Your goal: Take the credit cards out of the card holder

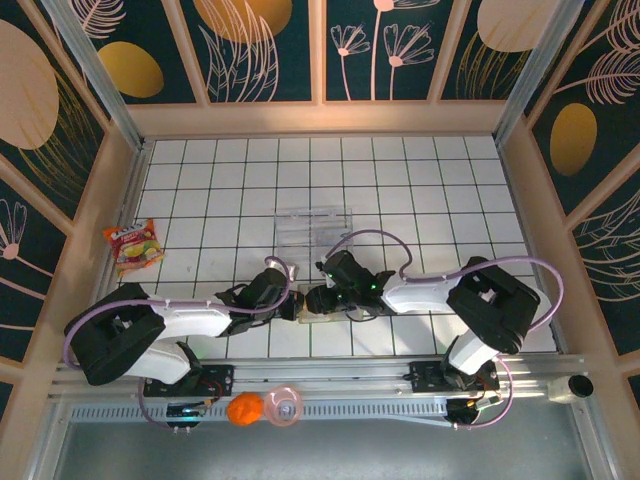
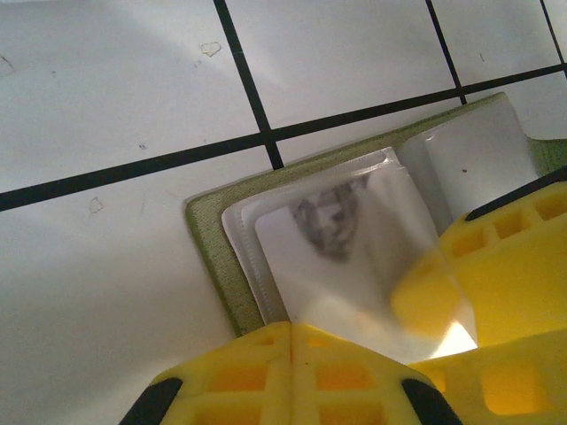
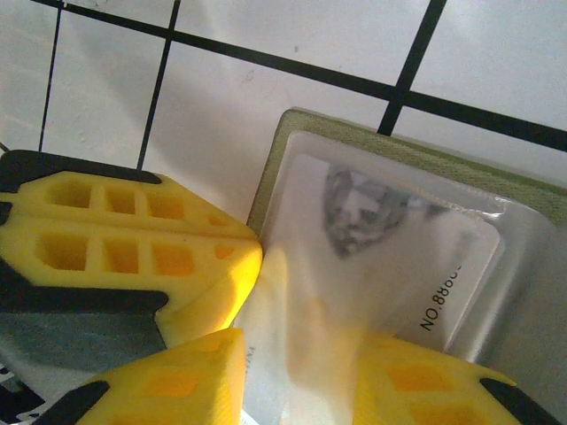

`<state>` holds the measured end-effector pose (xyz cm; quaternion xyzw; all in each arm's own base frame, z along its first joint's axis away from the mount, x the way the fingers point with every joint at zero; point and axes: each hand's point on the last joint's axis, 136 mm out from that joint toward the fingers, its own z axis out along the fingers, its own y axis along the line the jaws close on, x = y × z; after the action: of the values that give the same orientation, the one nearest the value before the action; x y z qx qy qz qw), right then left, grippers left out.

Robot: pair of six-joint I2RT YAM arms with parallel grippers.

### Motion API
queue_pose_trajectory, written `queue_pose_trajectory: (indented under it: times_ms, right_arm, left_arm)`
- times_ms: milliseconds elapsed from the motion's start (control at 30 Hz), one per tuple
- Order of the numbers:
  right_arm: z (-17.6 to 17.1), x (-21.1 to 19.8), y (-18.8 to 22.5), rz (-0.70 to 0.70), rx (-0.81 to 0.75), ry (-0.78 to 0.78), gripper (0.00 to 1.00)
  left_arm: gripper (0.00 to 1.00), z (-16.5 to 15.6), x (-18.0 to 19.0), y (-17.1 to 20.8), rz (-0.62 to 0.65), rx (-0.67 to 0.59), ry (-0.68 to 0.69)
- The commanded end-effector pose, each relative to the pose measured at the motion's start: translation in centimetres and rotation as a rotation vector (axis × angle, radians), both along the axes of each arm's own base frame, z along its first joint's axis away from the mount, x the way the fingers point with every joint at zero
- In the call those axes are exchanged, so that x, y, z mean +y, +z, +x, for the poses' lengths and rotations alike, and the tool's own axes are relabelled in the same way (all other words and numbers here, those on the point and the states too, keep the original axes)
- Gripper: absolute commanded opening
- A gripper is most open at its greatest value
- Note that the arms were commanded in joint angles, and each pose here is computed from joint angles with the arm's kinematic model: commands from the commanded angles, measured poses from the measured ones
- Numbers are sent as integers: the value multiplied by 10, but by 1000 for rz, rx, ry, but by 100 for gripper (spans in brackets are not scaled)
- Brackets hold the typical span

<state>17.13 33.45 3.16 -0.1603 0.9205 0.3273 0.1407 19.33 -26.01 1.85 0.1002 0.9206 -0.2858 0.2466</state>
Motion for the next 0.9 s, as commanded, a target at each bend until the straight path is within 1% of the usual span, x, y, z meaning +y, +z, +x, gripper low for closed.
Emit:
queue_pose_trajectory:
  times_ms: [0, 333, 400, 467, 533, 567, 667, 767, 867]
  right_arm:
    - [4, -21, -17, -112, -7, -70, 34]
    - [6, -42, -12, -156, -39, -132, 34]
    - [5, -38, -6, -136, -50, -120, 36]
    - [3, -29, 8, -86, -83, -86, 38]
    - [4, -22, 25, -42, -121, -60, 40]
    - [4, -21, 33, -27, -136, -52, 40]
    - [9, -26, 46, -11, -162, -61, 40]
    - [17, -40, 45, -6, -143, -87, 37]
    - [22, -45, 37, -5, -104, -63, 34]
  left_arm:
    - [0, -7, 5, -9, 28, 16, -15]
    - [0, -8, 7, -12, 33, 16, -10]
    - [0, -7, 6, -10, 28, 12, -10]
    - [0, -7, 4, -7, 20, 10, -15]
    - [3, -6, 2, -2, 13, 2, -22]
    - [6, -5, 1, 2, 9, -5, -24]
    - [12, -1, 0, 18, -7, -37, -17]
    - [15, 2, -1, 35, -34, -67, -12]
    - [15, 2, -14, 49, -75, -80, -27]
